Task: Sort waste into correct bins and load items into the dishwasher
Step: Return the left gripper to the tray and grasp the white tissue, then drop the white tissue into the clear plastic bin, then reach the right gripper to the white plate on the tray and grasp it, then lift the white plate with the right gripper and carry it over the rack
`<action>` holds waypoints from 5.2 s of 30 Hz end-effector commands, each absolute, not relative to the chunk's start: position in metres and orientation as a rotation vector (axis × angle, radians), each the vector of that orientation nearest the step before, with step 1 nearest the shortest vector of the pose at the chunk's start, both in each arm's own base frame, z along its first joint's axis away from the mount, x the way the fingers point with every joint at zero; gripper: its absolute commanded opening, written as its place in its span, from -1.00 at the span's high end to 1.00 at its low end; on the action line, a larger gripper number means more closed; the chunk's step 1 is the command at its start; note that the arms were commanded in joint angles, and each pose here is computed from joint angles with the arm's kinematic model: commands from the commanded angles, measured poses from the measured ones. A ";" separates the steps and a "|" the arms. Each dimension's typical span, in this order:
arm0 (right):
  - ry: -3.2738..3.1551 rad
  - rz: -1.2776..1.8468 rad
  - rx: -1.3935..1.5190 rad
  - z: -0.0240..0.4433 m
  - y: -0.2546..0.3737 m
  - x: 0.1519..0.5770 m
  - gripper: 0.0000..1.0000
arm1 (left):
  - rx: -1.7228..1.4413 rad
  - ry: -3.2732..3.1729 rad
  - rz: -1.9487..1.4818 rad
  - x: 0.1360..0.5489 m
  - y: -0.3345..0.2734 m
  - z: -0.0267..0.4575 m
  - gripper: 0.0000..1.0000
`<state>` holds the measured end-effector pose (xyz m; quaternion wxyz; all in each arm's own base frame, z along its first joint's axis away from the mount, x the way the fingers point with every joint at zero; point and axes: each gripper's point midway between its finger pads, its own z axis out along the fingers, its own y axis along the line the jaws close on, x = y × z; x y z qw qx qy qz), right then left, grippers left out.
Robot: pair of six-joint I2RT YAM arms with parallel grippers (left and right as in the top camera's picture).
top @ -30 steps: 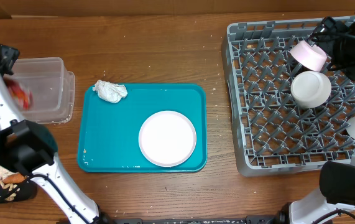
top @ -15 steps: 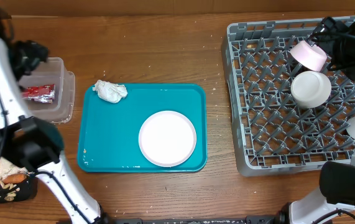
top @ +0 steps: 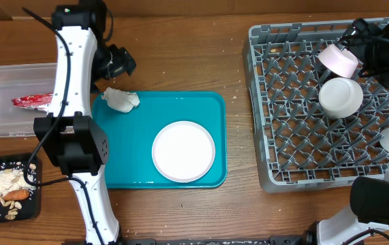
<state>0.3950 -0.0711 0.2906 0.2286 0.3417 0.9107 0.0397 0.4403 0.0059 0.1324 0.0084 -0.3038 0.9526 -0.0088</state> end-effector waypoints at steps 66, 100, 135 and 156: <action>2.494 0.113 0.942 0.294 -0.072 0.395 -1.00 | -1.480 2.406 0.124 0.428 0.229 0.195 -1.00; 2.705 0.330 -0.468 0.200 0.258 0.347 -1.00 | -1.477 2.410 0.100 0.429 0.226 0.195 -1.00; 2.992 0.249 -0.587 0.012 0.267 0.310 0.16 | -1.477 2.410 0.101 0.429 0.226 0.194 -1.00; 2.832 -0.211 -0.168 0.139 0.193 0.375 0.93 | -1.477 2.410 0.100 0.429 0.226 0.194 -0.99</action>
